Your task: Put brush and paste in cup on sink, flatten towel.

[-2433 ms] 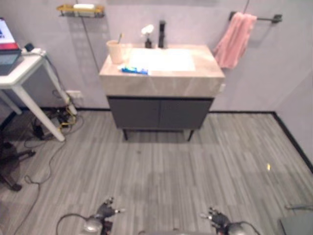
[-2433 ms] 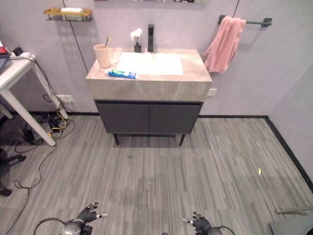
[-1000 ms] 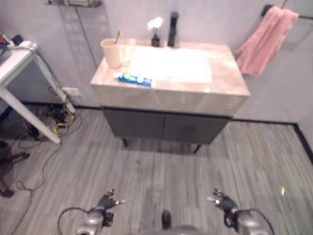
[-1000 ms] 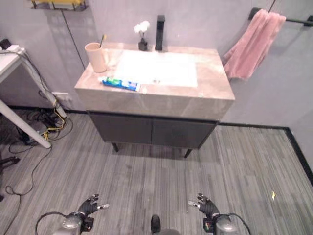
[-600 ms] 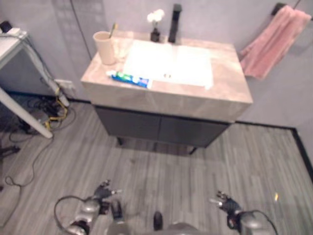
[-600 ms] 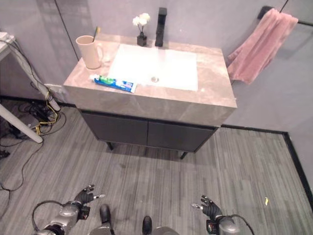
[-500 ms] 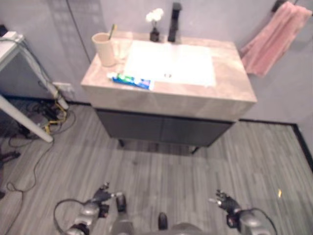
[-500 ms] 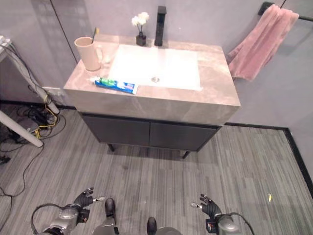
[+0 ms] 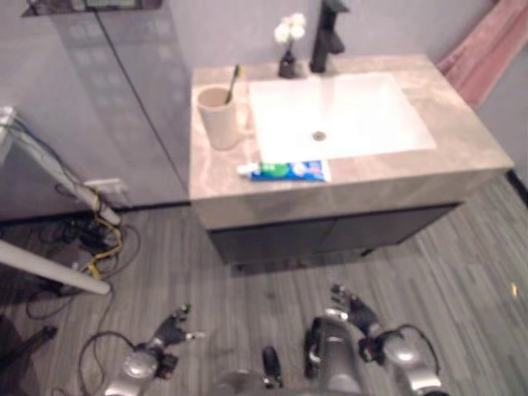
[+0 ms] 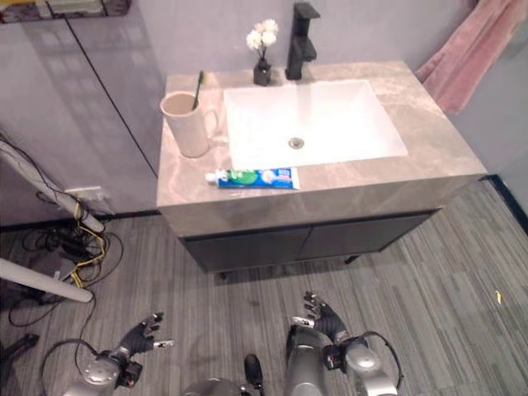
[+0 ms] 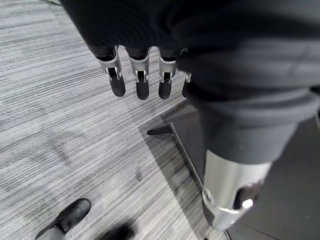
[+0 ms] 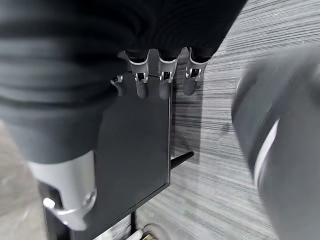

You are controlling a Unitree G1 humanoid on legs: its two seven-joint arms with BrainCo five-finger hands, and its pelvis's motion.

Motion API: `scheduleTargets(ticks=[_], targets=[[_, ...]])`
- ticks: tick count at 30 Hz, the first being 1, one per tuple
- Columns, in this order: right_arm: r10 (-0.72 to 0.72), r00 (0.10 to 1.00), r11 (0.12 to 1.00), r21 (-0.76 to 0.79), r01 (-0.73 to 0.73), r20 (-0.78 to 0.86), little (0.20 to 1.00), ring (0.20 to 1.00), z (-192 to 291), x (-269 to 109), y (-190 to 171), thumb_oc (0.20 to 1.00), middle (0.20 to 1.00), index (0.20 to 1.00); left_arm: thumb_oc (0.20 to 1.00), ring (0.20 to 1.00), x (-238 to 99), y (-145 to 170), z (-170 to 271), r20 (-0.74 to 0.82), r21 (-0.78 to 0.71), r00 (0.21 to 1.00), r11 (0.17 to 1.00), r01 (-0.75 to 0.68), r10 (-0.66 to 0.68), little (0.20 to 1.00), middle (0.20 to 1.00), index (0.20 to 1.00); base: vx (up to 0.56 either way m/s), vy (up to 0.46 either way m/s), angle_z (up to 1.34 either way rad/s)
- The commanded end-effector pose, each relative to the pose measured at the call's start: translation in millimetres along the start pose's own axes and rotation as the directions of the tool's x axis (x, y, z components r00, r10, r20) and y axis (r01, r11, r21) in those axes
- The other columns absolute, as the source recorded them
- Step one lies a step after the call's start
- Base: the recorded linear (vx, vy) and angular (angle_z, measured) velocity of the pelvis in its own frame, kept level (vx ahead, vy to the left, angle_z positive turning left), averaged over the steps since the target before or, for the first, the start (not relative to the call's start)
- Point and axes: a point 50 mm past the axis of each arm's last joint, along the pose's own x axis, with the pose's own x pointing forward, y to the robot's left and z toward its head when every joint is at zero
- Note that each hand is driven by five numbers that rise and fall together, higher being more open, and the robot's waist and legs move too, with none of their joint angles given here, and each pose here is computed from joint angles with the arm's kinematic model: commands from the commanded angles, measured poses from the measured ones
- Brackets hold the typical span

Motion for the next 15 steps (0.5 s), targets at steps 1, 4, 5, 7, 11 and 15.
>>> scheduleTargets(ticks=[1,4,5,7,11,15], targets=[[-0.010,0.996,0.996,-0.092,0.018,0.088,1.000,1.000,26.3,0.1,-19.4,1.000,1.000,1.000,1.000,1.000,10.4,-3.7,13.8,0.045,-0.023,0.999,1.000,-0.015,0.016,1.000,1.000,1.000,0.26,-0.119,-0.04],[0.007,0.995,0.993,-0.119,0.005,0.100,1.000,1.000,31.8,2.3,-17.1,1.000,1.000,1.000,1.000,1.000,13.2,-5.0,17.1,0.053,-0.028,0.998,0.999,-0.024,0.026,1.000,1.000,1.000,0.23,-0.166,-0.59],[0.021,0.994,0.991,-0.131,-0.006,0.110,1.000,1.000,35.5,2.7,-15.5,1.000,1.000,1.000,1.000,1.000,13.5,-5.0,16.9,0.049,-0.037,0.998,0.999,-0.030,0.032,1.000,1.000,1.000,0.27,-0.277,-0.20],[0.038,0.992,0.989,-0.146,-0.020,0.120,1.000,1.000,39.6,2.7,-14.1,1.000,1.000,1.000,1.000,1.000,14.6,-4.4,18.8,0.053,-0.046,0.998,0.998,-0.038,0.041,1.000,1.000,1.000,0.26,-0.335,0.50],[0.048,0.989,0.974,-0.226,-0.016,0.138,1.000,1.000,48.1,-2.2,-22.3,1.000,1.000,1.000,1.000,1.000,13.9,2.8,10.1,0.008,-0.054,0.997,0.996,-0.075,0.076,1.000,1.000,1.000,0.31,-0.543,0.15],[-0.006,0.990,0.972,-0.234,0.039,0.141,1.000,1.000,48.8,-8.7,-38.6,1.000,1.000,1.000,1.000,1.000,18.3,0.6,15.1,0.011,-0.055,0.998,0.996,-0.066,0.067,1.000,1.000,1.000,0.13,-0.423,0.40]])
